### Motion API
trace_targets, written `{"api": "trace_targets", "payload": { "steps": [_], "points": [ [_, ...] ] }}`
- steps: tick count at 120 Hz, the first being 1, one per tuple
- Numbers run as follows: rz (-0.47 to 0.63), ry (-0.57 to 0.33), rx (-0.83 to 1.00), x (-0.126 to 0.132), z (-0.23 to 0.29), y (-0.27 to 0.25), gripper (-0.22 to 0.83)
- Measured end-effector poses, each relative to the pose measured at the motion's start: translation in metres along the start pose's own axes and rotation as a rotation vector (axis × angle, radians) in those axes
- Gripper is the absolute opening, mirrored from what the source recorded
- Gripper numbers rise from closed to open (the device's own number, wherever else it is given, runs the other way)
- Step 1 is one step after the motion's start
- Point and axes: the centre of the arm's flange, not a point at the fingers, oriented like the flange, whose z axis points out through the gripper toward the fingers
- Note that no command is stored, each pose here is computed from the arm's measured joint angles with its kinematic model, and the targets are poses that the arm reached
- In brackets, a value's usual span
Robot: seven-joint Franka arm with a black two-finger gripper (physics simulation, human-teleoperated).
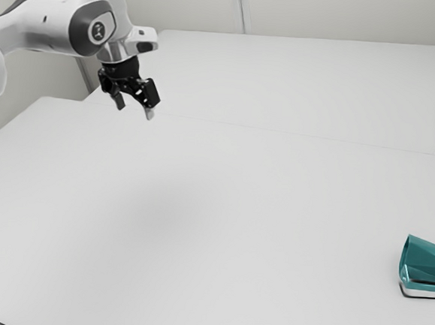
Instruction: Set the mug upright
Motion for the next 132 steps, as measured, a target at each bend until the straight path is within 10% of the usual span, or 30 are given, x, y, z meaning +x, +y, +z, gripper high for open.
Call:
{"api": "trace_targets", "payload": {
  "steps": [63, 132],
  "points": [
    [-0.070, 0.026, -0.271, -0.070, -0.016, 0.037, 0.62],
    [-0.011, -0.140, -0.622, -0.051, 0.095, 0.185, 0.62]
  ]
}}
